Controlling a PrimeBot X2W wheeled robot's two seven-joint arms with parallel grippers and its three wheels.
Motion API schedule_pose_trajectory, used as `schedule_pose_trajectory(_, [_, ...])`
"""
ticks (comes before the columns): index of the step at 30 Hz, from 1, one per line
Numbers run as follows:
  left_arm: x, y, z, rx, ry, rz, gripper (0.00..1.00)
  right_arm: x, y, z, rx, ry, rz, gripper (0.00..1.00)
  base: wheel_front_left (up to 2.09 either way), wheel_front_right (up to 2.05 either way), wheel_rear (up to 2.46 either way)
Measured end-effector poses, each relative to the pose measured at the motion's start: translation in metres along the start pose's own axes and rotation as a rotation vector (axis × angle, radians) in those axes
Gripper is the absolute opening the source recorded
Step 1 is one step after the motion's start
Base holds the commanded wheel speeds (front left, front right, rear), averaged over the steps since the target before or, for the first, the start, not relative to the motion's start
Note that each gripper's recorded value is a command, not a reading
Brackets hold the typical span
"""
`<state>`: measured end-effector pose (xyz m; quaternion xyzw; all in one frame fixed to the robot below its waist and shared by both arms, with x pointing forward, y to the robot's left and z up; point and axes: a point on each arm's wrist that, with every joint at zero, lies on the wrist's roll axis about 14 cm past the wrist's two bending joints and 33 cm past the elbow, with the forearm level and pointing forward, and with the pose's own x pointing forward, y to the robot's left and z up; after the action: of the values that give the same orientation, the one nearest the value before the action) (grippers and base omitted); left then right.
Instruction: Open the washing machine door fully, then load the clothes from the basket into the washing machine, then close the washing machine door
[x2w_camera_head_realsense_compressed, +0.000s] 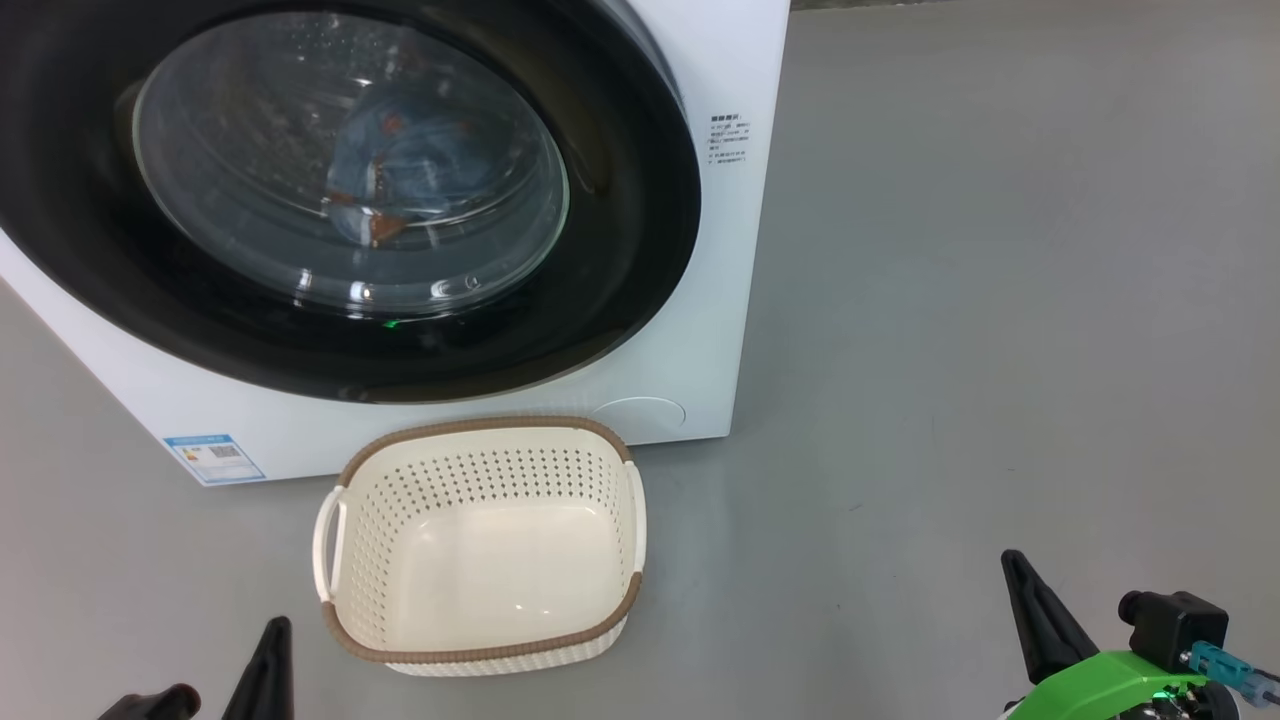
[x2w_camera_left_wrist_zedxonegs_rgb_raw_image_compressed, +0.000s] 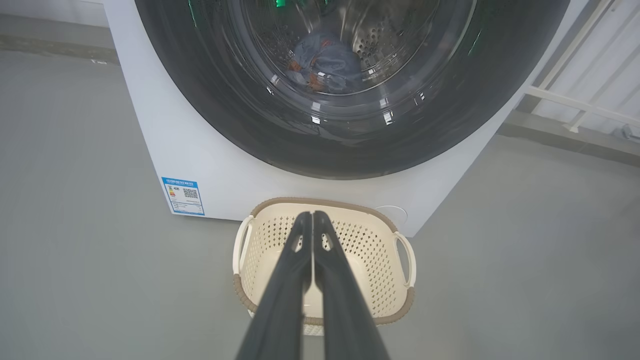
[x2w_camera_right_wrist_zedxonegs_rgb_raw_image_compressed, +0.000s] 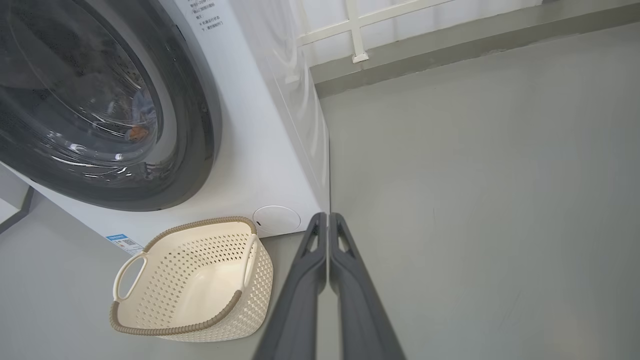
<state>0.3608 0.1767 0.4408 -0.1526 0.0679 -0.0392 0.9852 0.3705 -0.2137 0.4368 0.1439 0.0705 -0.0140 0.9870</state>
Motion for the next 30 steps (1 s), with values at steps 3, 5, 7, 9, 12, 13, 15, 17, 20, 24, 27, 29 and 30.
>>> schedule_pose_trajectory(3, [-0.001,0.000,-0.002,-0.030,0.007,0.008,0.00,-0.002,-0.001,-0.003,0.023,0.011,-0.008,0.00,0.00,0.00,0.00])
schedule_pose_trajectory(5, [-0.001,0.001,-0.002,-0.044,0.010,0.013,0.00,-0.002,-0.001,-0.003,0.032,0.015,-0.009,0.00,0.00,0.00,0.00])
schedule_pose_trajectory(7, [-0.001,0.002,-0.002,-0.064,0.010,0.019,0.00,-0.001,-0.001,-0.002,0.061,0.010,-0.015,0.00,0.00,0.00,0.00])
schedule_pose_trajectory(9, [-0.002,0.003,-0.001,-0.086,0.010,0.026,0.00,-0.001,-0.002,-0.001,0.082,0.011,-0.020,0.00,0.00,0.00,0.00])
schedule_pose_trajectory(12, [-0.002,0.004,-0.002,-0.111,0.013,0.034,0.00,-0.001,-0.002,-0.001,0.101,0.013,-0.022,0.00,0.00,0.00,0.00])
schedule_pose_trajectory(13, [-0.002,0.004,-0.002,-0.121,0.015,0.036,0.00,-0.001,-0.002,0.000,0.117,0.011,-0.025,0.00,0.00,0.00,0.00])
schedule_pose_trajectory(15, [-0.002,0.005,-0.002,-0.145,0.015,0.042,0.00,0.000,-0.002,0.000,0.144,0.008,-0.030,0.00,0.00,0.00,0.00])
schedule_pose_trajectory(17, [-0.002,0.006,-0.002,-0.162,0.017,0.047,0.00,0.000,-0.002,0.001,0.159,0.009,-0.032,0.00,0.00,0.00,0.00])
schedule_pose_trajectory(20, [-0.002,0.007,-0.002,-0.187,0.018,0.054,0.00,0.000,-0.001,0.002,0.194,0.007,-0.036,0.00,0.00,0.00,0.00])
schedule_pose_trajectory(24, [-0.002,0.008,-0.002,-0.232,0.018,0.064,0.00,0.000,-0.001,0.003,0.231,0.003,-0.043,0.00,0.00,0.00,0.00])
schedule_pose_trajectory(27, [-0.003,0.009,-0.001,-0.260,0.018,0.071,0.00,0.001,-0.002,0.005,0.269,-0.001,-0.049,0.00,0.00,0.00,0.00])
schedule_pose_trajectory(29, [-0.003,0.010,-0.001,-0.282,0.017,0.077,0.00,0.001,-0.002,0.005,0.288,0.000,-0.051,0.00,0.00,0.00,0.00])
schedule_pose_trajectory(30, [-0.003,0.010,-0.001,-0.291,0.018,0.079,0.00,0.001,-0.002,0.005,0.295,0.000,-0.051,0.00,0.00,0.00,0.00])
